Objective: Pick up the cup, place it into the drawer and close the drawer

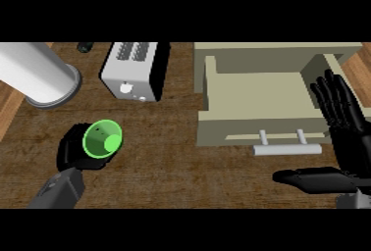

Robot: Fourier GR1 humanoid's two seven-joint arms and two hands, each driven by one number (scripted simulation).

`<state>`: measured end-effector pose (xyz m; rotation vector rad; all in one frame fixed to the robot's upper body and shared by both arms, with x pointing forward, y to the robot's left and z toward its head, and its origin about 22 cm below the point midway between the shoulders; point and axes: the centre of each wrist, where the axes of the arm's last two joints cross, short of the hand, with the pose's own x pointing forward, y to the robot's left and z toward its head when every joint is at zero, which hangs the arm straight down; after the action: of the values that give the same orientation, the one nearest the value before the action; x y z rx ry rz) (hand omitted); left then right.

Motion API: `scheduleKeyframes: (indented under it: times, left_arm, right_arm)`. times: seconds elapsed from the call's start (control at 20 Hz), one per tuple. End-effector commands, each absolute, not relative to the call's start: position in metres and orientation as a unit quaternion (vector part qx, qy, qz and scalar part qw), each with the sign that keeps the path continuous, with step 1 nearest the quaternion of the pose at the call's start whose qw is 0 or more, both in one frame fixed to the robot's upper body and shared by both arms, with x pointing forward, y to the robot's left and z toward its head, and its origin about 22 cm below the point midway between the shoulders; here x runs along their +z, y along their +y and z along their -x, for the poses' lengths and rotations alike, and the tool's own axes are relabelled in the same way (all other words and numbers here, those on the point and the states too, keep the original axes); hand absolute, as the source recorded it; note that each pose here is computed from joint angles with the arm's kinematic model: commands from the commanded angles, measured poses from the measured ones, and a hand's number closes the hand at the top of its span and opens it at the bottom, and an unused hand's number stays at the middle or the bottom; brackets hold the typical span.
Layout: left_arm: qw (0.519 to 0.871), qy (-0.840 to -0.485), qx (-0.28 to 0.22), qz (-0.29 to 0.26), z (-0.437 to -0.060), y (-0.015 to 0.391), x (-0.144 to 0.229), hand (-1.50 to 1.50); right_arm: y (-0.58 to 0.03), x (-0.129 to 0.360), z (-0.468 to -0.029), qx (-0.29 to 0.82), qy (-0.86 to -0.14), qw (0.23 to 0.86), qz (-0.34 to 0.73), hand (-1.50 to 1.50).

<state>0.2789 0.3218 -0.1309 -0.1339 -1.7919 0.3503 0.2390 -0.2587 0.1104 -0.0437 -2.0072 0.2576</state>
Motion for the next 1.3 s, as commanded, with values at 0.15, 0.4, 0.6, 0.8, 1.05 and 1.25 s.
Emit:
scheduleKeyframes:
  times: [0.15,0.4,0.6,0.8,1.05,1.25]
  left_arm:
    - [0.536,-0.822,0.174,0.083,-0.274,0.315,-0.136,1.50]
    - [0.500,-0.847,0.148,0.105,-0.296,0.317,-0.116,1.50]
    - [0.475,-0.862,0.127,0.124,-0.329,0.294,-0.087,1.50]
    - [0.477,-0.862,0.076,0.156,-0.351,0.286,-0.057,1.50]
    - [0.449,-0.881,0.033,0.146,-0.375,0.223,-0.009,1.50]
    - [0.452,-0.879,0.012,0.155,-0.386,0.196,0.041,1.50]
  right_arm:
    - [-0.265,0.110,-0.242,0.101,-0.845,0.524,0.021,-1.50]
    - [-0.272,0.111,-0.247,0.105,-0.841,0.530,0.017,-1.50]
    - [-0.280,0.107,-0.242,0.105,-0.840,0.532,0.031,-1.50]
    - [-0.294,0.110,-0.232,0.098,-0.840,0.533,0.029,-1.50]
    - [-0.286,0.105,-0.234,0.092,-0.839,0.535,0.044,-1.50]
    - [-0.279,0.111,-0.241,0.096,-0.833,0.543,0.041,-1.50]
